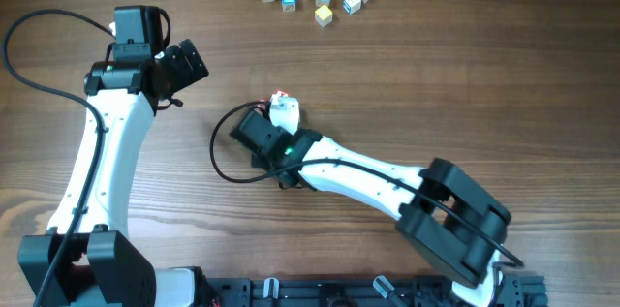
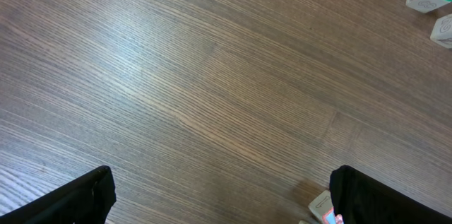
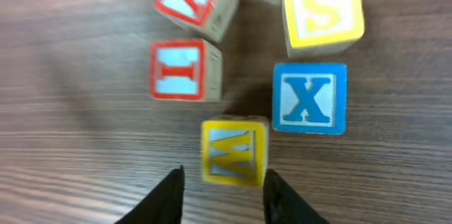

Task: Form a circle

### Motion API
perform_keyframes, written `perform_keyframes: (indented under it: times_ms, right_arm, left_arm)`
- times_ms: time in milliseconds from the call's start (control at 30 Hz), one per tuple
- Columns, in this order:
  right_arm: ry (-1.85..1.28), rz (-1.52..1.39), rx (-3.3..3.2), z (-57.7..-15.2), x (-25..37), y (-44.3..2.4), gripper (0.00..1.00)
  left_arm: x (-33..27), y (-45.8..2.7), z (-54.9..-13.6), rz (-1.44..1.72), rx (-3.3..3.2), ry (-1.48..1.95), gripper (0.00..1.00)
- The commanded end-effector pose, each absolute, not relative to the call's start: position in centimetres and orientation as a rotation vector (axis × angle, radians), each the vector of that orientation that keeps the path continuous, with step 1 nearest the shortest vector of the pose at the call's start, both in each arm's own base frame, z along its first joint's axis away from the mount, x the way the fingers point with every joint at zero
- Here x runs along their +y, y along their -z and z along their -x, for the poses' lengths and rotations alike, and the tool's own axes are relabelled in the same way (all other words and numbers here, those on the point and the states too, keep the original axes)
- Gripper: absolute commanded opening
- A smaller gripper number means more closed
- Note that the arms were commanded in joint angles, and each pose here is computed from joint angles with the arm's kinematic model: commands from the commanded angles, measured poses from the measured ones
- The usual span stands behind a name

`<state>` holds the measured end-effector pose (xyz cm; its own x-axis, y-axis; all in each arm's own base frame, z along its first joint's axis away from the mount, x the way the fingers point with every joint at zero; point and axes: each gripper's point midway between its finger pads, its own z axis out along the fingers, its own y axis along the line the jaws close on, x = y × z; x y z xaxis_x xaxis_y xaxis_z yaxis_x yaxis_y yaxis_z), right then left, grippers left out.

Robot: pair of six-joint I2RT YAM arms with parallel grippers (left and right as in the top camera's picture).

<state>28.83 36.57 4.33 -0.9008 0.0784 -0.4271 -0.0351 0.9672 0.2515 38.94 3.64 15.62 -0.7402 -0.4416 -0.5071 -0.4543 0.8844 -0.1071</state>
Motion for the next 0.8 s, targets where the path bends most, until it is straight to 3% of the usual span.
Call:
perform_keyframes:
  times_ms: [0,167,767]
  right_arm:
    - [-0.396,-0.001,2.589,-29.7,37.0,-7.5,0.33]
    - [-0.45,0.07,2.568,-29.8,38.2,-7.9,0.05]
    - [-0.5,0.176,2.651,-28.5,39.9,-4.4,0.04]
  left_arm:
    - [4.0,-16.4,-39.1,0.664,2.488,-0.04,1.0]
    - [4.0,-16.4,-39.1,0.664,2.488,-0.04,1.0]
    - [4.0,-16.4,-39.1,0.664,2.488,-0.04,1.0]
